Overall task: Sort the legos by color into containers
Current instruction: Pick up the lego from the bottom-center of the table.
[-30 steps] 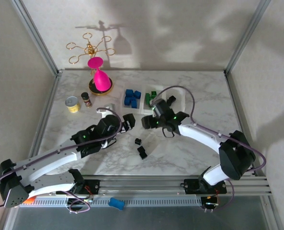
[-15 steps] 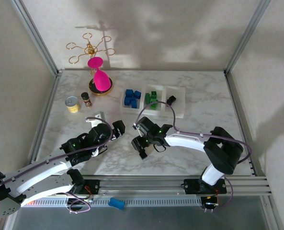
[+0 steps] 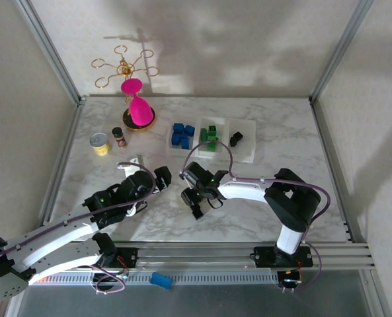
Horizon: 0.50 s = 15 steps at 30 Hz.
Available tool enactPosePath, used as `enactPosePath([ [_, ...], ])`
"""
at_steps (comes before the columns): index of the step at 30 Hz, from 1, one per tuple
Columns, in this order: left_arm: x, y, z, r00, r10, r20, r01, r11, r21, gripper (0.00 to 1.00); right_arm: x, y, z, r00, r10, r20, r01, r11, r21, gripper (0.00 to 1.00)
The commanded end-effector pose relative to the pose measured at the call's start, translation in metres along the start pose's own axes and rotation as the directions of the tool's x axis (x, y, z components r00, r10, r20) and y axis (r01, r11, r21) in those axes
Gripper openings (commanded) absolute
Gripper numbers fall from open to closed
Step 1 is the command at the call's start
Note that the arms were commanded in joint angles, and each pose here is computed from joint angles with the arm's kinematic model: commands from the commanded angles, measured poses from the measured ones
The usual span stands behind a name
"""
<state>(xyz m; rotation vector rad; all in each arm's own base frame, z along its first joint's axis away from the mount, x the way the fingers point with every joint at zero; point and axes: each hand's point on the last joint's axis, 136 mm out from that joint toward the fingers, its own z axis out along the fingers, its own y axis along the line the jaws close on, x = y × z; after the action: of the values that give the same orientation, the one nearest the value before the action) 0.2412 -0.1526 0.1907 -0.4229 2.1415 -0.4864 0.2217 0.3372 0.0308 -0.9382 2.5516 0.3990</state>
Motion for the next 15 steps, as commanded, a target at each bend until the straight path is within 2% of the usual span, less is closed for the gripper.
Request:
enactPosePath([
  [1, -0.001, 0.010, 0.001, 1.000, -0.004, 0.015, 0.005, 0.999, -0.044, 1.00, -0.008, 0.003, 0.003, 1.000, -0.019, 0.015, 0.019, 1.000, 0.007, 0.46],
  [5, -0.001, 0.010, 0.002, 1.000, -0.002, 0.014, 0.003, 0.999, -0.044, 1.00, -0.009, 0.003, 0.000, 1.000, -0.016, 0.020, 0.016, 1.000, 0.008, 0.40],
  [9, -0.004, 0.007, 0.001, 1.000, -0.006, 0.018, 0.007, 0.999, -0.037, 0.99, -0.014, 0.000, -0.007, 0.999, 0.002, 0.041, -0.003, 1.000, 0.017, 0.29],
  [15, -0.007, -0.001, 0.000, 1.000, 0.001, 0.016, -0.001, 1.000, -0.018, 1.00, -0.033, -0.003, -0.035, 0.992, 0.074, 0.107, -0.069, 0.997, -0.042, 0.24],
])
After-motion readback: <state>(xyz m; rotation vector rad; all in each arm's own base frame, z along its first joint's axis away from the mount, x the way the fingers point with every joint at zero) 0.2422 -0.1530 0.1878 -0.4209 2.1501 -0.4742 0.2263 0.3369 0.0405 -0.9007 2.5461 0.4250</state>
